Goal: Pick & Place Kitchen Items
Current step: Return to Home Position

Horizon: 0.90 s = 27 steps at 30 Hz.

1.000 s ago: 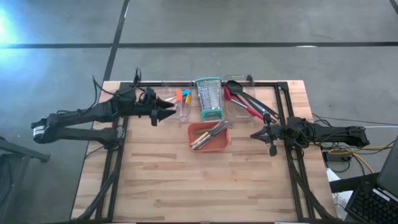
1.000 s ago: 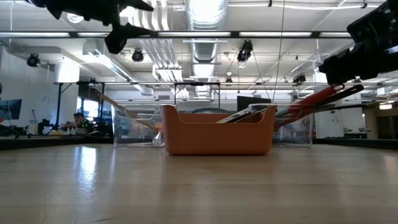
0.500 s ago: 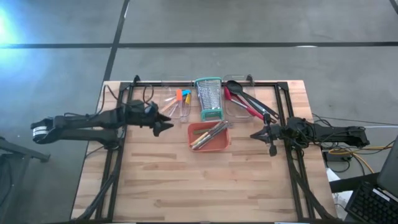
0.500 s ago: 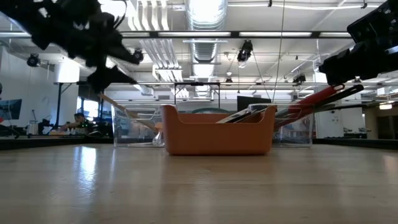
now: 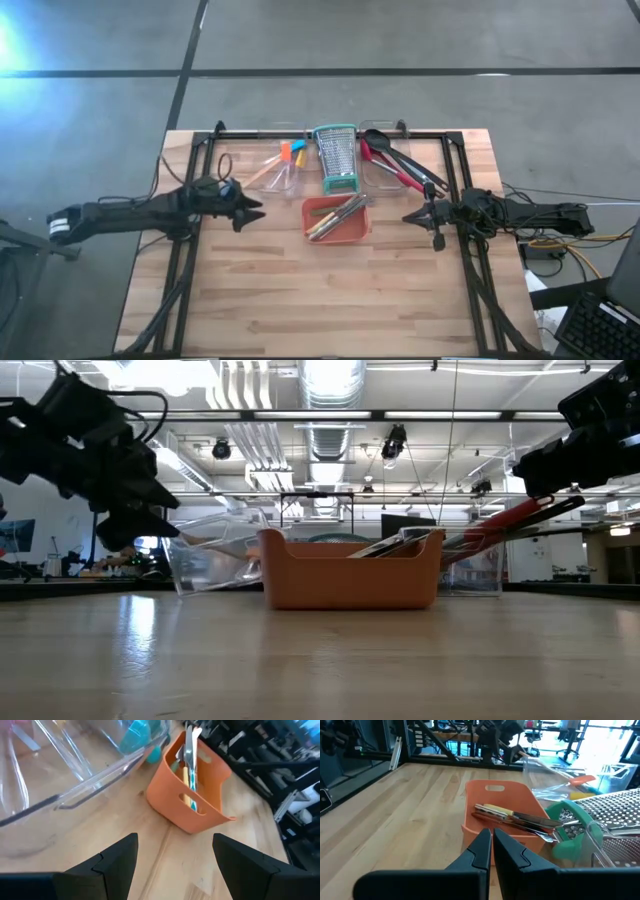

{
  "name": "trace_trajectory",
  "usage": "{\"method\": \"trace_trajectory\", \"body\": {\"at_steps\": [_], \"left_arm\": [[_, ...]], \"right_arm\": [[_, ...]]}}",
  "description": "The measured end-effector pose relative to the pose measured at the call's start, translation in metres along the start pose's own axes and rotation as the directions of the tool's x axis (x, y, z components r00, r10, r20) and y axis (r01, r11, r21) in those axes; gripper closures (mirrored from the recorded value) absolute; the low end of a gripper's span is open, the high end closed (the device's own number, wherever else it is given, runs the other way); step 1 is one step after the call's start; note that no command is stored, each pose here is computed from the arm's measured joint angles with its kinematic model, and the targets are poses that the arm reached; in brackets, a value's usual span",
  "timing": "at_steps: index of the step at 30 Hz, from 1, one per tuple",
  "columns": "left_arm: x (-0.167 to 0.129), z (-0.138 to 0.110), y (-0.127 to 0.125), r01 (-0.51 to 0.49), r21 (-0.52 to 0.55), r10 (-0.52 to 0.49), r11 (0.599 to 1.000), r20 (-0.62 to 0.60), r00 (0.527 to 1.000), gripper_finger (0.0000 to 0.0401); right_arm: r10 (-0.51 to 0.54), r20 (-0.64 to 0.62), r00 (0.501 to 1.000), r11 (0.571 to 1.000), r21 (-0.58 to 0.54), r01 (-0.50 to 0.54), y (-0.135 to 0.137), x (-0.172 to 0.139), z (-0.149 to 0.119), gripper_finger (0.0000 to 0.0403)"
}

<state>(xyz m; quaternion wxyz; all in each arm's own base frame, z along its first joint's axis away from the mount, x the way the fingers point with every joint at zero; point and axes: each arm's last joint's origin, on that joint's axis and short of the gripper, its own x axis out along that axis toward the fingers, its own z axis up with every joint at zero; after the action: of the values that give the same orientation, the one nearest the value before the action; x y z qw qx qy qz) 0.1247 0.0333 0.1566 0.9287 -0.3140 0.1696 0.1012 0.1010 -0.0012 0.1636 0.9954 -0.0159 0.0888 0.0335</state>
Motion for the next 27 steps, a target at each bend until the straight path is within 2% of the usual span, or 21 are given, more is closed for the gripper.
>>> {"method": "trace_trajectory", "body": {"at_steps": [7, 17, 23, 27], "left_arm": [[-0.01, -0.014, 0.006, 0.08, 0.03, -0.083, 0.996, 0.114, 0.99, 0.0137], [-0.024, -0.008, -0.001, 0.156, 0.082, -0.172, 0.984, 0.26, 0.95, 0.0137], [-0.034, -0.004, -0.006, 0.203, 0.121, -0.232, 0.972, 0.341, 0.911, 0.0137], [-0.034, -0.004, -0.007, 0.226, 0.125, -0.256, 0.966, 0.338, 0.906, 0.0137]], "right_arm": [[0.0, 0.0, 1.0, 1.0, 0.0, 0.0, 0.0, 0.0, 0.0, 0.039], [0.0, 0.0, 1.0, 1.0, 0.0, 0.0, 0.0, 0.0, 0.0, 0.039], [0.0, 0.0, 1.0, 1.0, 0.0, 0.0, 0.0, 0.0, 0.0, 0.039], [0.0, 0.0, 1.0, 1.0, 0.0, 0.0, 0.0, 0.0, 0.0, 0.039]]}}
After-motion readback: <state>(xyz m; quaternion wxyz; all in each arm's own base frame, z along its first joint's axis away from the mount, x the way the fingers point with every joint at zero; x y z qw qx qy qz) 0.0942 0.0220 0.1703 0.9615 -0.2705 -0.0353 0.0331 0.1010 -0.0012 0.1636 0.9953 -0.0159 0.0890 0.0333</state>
